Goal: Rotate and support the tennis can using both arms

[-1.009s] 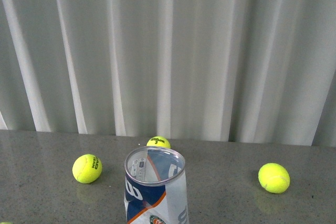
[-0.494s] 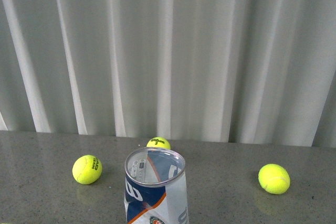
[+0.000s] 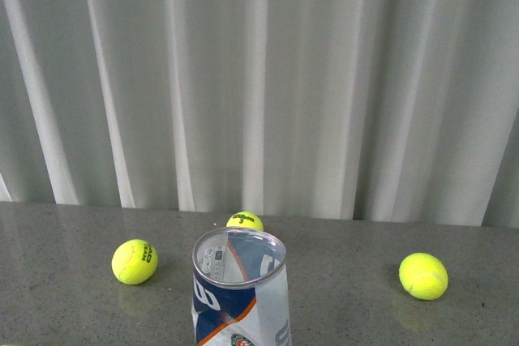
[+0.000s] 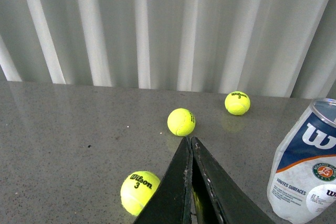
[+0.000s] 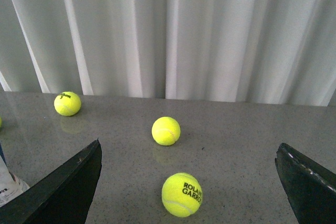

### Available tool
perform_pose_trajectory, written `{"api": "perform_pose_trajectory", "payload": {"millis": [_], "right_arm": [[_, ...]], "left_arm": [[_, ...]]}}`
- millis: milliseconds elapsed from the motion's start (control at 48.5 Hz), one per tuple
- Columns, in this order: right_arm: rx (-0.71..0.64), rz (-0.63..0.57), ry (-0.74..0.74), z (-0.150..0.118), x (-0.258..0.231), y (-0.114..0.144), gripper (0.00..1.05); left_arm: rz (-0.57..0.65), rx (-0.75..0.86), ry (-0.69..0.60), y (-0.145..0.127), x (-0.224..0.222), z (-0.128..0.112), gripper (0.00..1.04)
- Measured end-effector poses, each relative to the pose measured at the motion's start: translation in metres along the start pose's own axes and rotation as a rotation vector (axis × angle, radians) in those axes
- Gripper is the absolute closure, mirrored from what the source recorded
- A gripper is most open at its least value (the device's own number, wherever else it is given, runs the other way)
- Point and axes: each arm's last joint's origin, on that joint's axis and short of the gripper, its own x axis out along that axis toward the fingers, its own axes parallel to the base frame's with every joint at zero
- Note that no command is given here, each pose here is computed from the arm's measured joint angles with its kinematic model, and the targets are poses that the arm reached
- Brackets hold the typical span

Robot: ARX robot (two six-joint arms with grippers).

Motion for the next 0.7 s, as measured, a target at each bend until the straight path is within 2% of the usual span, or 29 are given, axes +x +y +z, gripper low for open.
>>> {"api": "perform_pose_trajectory", "payload": {"millis": [103, 597, 659, 700], "right_arm": [[0.000, 0.000, 0.000, 0.0000, 0.0000, 0.0000, 0.07], [0.000, 0.000, 0.000, 0.0000, 0.0000, 0.0000, 0.07], [0.000, 0.000, 0.000, 0.0000, 0.0000, 0.0000, 0.07], [0.000, 0.000, 0.000, 0.0000, 0.0000, 0.0000, 0.07]], "left_arm": [[0.000, 0.000, 0.001, 0.0000, 0.0000, -0.0001, 0.99], [0.000, 0.000, 0.001, 0.0000, -0.0001, -0.0001, 0.21], [0.000, 0.000, 0.001, 0.0000, -0.0001, -0.0001, 0.07], [0.000, 0.000, 0.001, 0.0000, -0.0001, -0.0001, 0.07]]}}
